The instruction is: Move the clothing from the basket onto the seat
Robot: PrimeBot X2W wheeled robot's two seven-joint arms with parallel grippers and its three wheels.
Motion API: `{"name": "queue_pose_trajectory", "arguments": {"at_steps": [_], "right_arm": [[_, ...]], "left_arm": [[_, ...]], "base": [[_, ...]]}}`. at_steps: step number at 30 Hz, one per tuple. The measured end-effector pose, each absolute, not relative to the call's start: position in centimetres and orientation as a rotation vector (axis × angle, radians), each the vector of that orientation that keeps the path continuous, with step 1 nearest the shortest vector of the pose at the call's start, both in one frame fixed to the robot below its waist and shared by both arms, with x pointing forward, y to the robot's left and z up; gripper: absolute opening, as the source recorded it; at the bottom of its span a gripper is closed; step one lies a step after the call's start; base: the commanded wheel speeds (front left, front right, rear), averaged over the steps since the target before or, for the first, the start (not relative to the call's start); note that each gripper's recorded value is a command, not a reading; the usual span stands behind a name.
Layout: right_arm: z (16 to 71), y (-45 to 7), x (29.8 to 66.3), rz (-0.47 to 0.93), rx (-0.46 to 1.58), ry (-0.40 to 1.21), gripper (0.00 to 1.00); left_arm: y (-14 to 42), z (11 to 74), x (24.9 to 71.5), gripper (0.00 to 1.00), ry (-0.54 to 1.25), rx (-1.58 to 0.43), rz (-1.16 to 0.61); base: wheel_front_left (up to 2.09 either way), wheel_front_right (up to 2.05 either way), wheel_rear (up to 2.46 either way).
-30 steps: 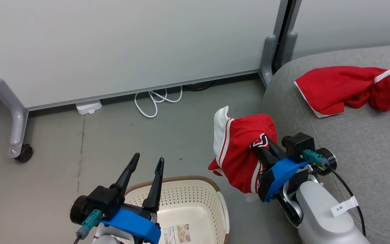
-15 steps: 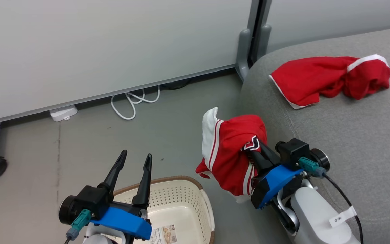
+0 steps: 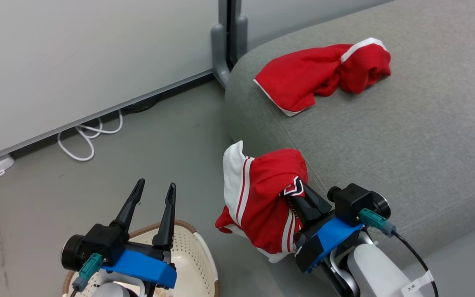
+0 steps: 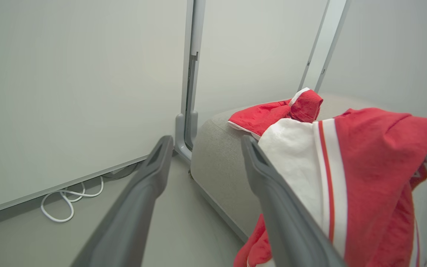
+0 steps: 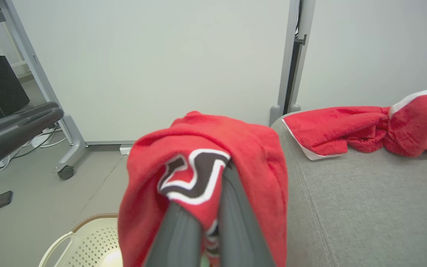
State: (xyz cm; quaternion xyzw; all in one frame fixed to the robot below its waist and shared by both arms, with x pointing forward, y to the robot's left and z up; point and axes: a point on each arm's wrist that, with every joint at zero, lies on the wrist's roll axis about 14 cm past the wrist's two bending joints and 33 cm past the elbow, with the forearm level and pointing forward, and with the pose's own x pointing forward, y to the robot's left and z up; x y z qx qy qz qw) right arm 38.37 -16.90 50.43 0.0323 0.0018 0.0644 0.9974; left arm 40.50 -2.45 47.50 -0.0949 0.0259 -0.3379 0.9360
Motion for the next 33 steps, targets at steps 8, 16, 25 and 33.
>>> {"name": "queue_pose_trajectory", "arguments": {"at_steps": [8,16,25,33], "right_arm": [[49.9,-20.1,36.0,0.017,0.077,0.021,0.00],[49.4,-22.4,34.5,-0.066,0.086,0.034,0.00],[49.4,-23.0,34.3,-0.092,0.098,0.030,0.00],[49.2,-23.7,34.9,-0.112,0.113,0.029,0.00]], "left_arm": [[-6.5,46.6,40.1,1.00,0.080,-0.199,-0.816],[-8.6,46.0,40.1,1.00,0.096,-0.204,-0.883],[-8.9,45.6,40.1,1.00,0.103,-0.200,-0.901],[-8.5,45.1,40.5,1.00,0.109,-0.204,-0.891]], "base": [[0.00,0.00,0.00],[0.00,0.00,0.00],[0.00,0.00,0.00],[0.00,0.00,0.00]]}}
